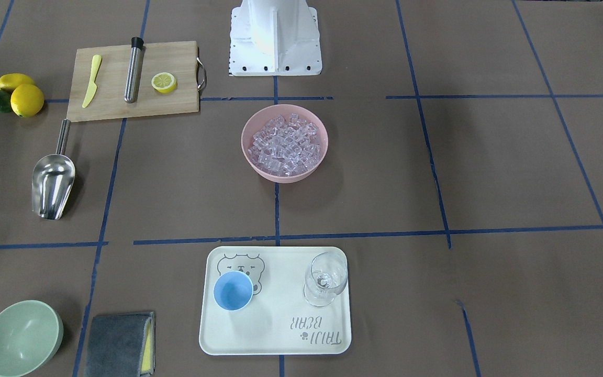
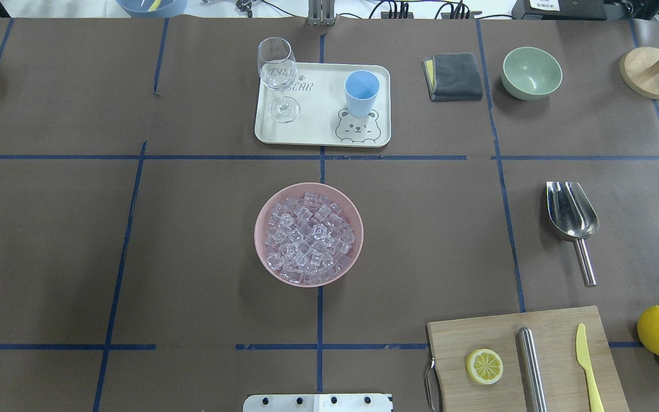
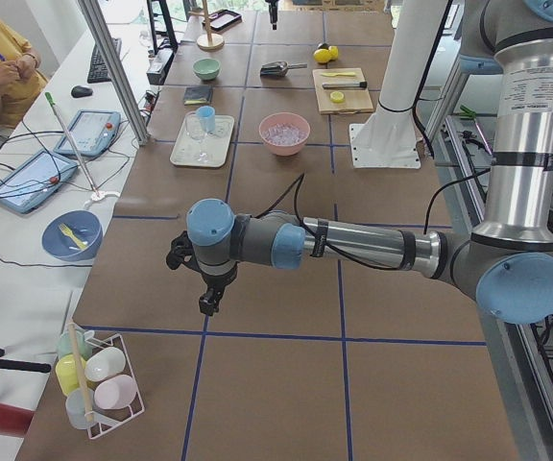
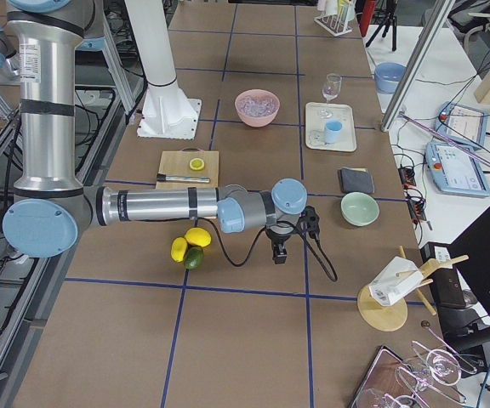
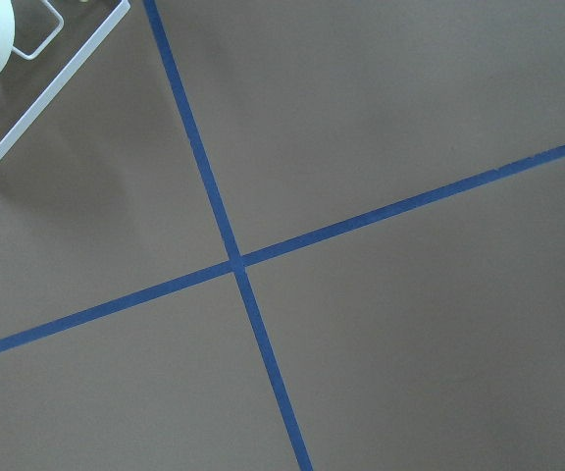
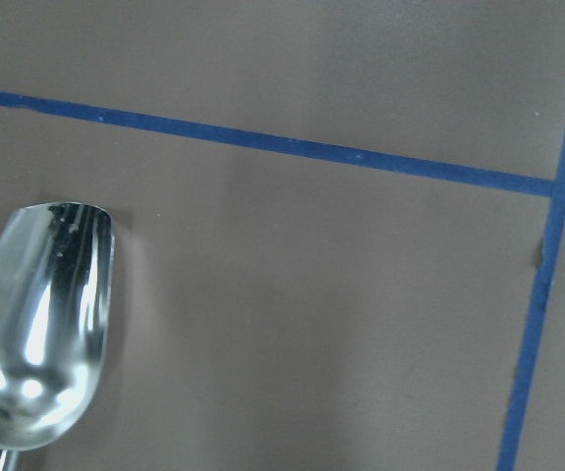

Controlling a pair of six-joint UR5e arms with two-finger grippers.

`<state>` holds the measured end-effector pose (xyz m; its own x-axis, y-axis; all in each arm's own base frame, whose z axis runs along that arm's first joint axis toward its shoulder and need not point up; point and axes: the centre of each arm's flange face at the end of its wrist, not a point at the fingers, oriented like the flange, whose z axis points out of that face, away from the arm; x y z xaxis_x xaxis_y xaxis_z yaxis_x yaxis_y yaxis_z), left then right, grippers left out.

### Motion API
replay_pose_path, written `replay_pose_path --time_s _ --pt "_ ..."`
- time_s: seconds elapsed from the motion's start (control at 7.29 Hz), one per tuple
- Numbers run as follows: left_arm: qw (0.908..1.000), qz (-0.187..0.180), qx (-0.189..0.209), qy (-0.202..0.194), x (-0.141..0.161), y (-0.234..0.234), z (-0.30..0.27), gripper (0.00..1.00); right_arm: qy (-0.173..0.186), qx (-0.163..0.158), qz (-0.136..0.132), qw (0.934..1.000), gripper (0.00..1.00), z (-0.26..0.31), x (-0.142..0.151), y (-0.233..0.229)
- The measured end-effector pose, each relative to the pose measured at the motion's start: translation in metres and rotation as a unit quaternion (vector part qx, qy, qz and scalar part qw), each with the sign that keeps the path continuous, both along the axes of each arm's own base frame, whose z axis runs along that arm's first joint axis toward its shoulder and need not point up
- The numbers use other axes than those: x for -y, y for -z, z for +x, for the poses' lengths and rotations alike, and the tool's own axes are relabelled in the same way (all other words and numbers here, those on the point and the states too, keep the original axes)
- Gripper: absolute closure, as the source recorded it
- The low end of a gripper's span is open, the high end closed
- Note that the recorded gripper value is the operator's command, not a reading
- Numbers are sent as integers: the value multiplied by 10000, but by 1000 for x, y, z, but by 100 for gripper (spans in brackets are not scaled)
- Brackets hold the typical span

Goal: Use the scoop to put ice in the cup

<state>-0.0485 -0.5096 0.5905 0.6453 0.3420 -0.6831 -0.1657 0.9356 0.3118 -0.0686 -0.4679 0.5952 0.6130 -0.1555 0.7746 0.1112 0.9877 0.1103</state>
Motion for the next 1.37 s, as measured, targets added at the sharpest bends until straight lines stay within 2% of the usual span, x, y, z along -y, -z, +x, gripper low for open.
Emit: replay_pose_path --time_s 0.41,0.55,0.69,0.82,1.37 --pt "10000 44 -1 -8 -1 2 0 0 -404 410 -208 9981 0 -87 -49 44" --pt "10000 50 -1 -10 -1 3 1 0 -477 332 -151 9982 0 -110 -67 52" --pt "10000 49 -3 -11 -1 3 1 0 -479 242 -76 9985 5 -124 -83 58" --pt "10000 47 -6 -12 -1 2 1 0 -468 175 -44 9987 3 -131 -96 61" --pt "10000 47 -8 -12 -1 2 1 0 -401 -88 -32 9992 0 -144 -122 53"
